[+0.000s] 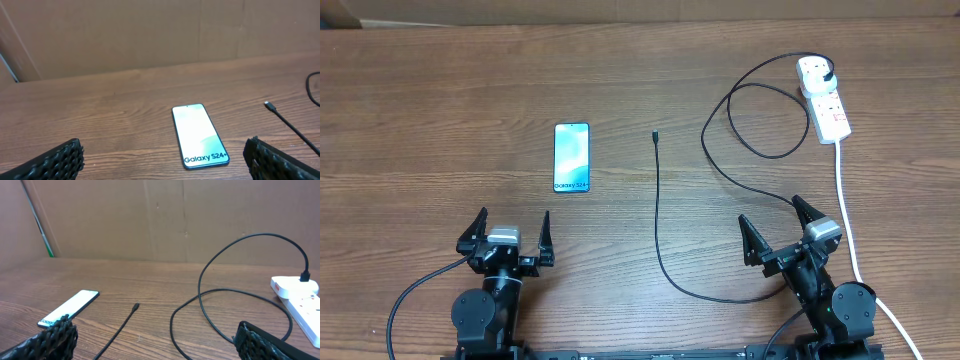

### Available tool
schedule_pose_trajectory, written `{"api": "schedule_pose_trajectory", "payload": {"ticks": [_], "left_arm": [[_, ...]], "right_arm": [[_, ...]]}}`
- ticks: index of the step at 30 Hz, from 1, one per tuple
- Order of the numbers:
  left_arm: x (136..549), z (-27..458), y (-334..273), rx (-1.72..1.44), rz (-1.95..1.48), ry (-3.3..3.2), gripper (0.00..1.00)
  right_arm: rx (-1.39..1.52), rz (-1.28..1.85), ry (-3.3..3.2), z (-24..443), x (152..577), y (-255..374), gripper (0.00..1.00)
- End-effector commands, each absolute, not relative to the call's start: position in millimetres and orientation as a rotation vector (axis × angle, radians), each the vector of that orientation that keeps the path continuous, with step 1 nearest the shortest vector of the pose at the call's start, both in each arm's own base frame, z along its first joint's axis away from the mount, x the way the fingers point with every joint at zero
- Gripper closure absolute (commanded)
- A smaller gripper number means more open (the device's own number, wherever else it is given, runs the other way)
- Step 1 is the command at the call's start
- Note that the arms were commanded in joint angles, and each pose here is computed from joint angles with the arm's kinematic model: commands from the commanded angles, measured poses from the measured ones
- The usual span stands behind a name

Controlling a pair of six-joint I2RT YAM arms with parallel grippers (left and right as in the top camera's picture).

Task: Plug charger to phone and switch on socket
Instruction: 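Move the left gripper forward over the Galaxy phone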

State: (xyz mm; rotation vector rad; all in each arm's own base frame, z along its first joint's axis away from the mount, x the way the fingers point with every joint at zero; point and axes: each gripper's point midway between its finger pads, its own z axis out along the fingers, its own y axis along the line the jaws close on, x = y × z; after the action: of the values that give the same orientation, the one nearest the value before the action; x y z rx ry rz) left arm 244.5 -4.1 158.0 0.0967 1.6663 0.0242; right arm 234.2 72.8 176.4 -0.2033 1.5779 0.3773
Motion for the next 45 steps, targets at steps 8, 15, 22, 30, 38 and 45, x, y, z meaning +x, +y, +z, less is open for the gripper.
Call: {"api": "schedule_pose_trajectory", "payload": {"ticks": [8, 15, 22, 30, 38, 45], "left_arm": [[242.2, 181.4, -0.9, 0.082, 0.039, 1.648, 0.0], [244.7, 206.8, -1.0, 0.072, 0.025, 1.689, 0.0], [264.5, 240.1, -1.8, 0.02, -0.037, 1.792, 0.0], [294.9, 270.4, -9.0, 0.039, -0.1, 2.006, 0.0], [340.7, 307.3, -31.2, -0.084, -0.255, 2.174, 0.0], [374.0, 280.6, -81.3, 0.039, -0.309, 2.433, 0.0]], "right_arm": [[-0.196, 0.374, 1.575, 174.5, 234.9, 71.3, 0.0], [-0.196, 0.374, 1.575, 174.5, 234.9, 71.3, 0.0], [-0.196, 0.374, 1.575, 174.5, 234.9, 71.3, 0.0], [-0.195, 0.374, 1.575, 174.5, 234.9, 71.3, 0.0], [-0.185, 0.362, 1.575, 174.6, 235.7, 69.0, 0.0], [-0.172, 0.351, 1.58, 173.7, 236.6, 66.5, 0.0]]}}
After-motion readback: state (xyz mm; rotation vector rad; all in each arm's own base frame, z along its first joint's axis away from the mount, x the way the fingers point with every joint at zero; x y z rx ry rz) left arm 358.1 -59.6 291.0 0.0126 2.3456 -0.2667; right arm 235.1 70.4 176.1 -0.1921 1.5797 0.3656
